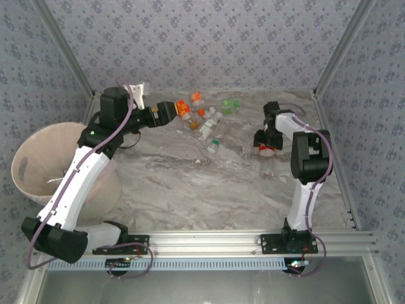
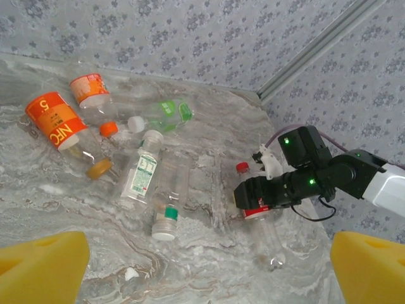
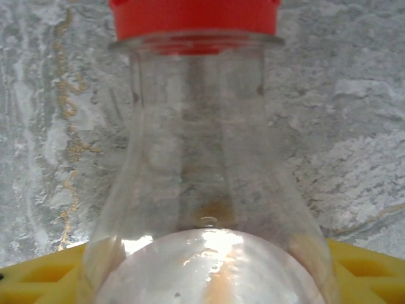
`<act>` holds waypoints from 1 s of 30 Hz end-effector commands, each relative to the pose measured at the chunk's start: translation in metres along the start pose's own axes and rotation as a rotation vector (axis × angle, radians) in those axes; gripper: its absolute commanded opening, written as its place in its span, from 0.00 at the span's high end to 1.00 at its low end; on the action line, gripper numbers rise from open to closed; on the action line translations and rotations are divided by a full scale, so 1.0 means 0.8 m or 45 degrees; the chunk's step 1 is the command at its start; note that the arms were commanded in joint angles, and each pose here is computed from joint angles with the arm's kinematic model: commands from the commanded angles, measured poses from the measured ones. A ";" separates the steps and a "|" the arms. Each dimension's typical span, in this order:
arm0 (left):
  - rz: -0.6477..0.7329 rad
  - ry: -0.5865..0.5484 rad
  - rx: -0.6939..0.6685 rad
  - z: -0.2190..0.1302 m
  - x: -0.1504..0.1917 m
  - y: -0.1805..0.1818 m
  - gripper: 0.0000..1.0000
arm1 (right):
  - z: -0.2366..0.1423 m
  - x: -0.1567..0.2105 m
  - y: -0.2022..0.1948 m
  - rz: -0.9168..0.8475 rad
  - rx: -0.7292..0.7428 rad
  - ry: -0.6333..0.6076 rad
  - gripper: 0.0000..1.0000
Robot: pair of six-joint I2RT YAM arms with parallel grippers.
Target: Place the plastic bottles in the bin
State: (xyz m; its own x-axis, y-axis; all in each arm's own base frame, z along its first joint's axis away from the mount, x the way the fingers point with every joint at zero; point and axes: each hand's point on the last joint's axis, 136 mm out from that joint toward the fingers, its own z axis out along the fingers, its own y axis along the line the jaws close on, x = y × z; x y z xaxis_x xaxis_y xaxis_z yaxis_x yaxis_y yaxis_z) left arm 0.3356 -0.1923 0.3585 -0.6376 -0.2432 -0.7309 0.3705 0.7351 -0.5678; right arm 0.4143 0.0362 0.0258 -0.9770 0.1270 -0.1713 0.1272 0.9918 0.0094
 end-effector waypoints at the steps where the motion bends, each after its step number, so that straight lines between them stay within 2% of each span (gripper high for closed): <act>1: 0.047 0.001 0.049 0.014 0.002 -0.010 0.02 | -0.002 -0.001 0.001 -0.017 0.039 -0.019 0.34; 7: 0.072 0.060 0.084 0.039 0.015 -0.021 0.02 | -0.029 -0.005 0.010 0.004 0.022 -0.128 0.42; 15: 0.146 0.125 0.137 0.072 0.038 -0.041 0.02 | -0.095 -0.028 0.028 -0.004 -0.027 -0.412 0.50; 19: 0.182 0.156 0.148 0.086 0.056 -0.042 0.02 | -0.142 -0.034 0.049 0.020 -0.145 -0.563 0.52; 26: 0.203 0.204 0.135 0.118 0.084 -0.037 0.02 | -0.226 -0.043 0.104 0.036 -0.491 -0.781 0.53; 30: 0.231 0.234 0.210 0.137 0.096 -0.045 0.02 | -0.268 -0.047 0.139 0.082 -0.661 -0.886 0.53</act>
State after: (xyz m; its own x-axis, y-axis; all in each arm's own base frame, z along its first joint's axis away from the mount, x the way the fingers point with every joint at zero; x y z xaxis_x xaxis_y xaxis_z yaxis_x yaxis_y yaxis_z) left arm 0.3447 -0.2936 0.2766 -0.6998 -0.0060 -0.7143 0.5192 0.6825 -0.5144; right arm 0.4262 0.1183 0.2145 -0.6770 0.2363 -0.6970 -0.0213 0.9404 0.3395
